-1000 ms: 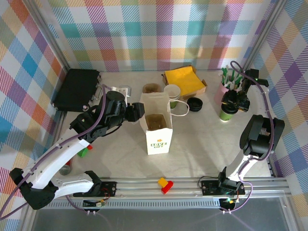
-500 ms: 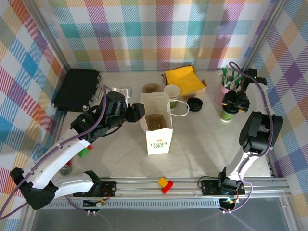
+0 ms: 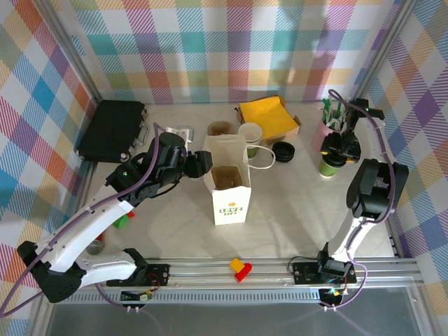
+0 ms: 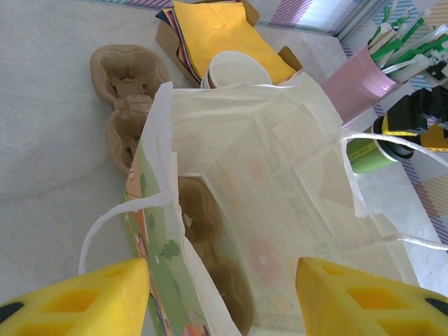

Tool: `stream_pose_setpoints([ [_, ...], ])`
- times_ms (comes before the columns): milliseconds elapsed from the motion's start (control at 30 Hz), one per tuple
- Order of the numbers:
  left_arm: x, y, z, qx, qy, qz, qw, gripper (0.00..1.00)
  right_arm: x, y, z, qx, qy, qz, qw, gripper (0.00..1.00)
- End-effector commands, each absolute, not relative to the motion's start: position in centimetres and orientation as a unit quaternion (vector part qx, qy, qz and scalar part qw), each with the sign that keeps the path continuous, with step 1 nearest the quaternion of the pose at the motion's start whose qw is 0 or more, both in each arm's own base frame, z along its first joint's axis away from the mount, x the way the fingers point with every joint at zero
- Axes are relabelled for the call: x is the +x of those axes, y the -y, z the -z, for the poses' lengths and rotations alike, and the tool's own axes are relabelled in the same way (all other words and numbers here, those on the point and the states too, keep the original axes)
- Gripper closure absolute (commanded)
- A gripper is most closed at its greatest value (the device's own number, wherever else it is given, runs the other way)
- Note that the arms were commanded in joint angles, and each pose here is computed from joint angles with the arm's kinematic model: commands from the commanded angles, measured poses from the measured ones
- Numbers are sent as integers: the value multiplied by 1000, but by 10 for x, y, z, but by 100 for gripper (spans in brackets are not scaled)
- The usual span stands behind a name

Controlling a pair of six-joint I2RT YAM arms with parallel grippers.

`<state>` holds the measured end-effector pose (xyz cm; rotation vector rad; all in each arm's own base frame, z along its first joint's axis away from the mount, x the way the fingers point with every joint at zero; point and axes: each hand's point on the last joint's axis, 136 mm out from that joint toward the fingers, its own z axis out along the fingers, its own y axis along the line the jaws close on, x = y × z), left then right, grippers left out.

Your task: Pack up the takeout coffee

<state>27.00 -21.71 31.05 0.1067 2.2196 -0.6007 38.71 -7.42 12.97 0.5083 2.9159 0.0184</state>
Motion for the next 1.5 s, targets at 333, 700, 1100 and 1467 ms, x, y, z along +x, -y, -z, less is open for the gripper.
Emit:
stream_pose_setpoints([
  [333, 273, 219, -313, 42, -877, 246, 410, 43, 375, 49, -120, 148, -988, -25, 41, 28],
  [700, 268, 214, -317, 39, -875, 247, 414, 43, 340, -19, -130, 94, -994, -53, 36, 28],
  [1100, 257, 203, -320, 26, -872, 256, 417, 43, 305, -84, -145, 8, -999, -16, 49, 28],
  [1467, 252, 199, -320, 19, -871, 261, 415, 43, 289, -102, -134, -9, -998, 16, 66, 27],
])
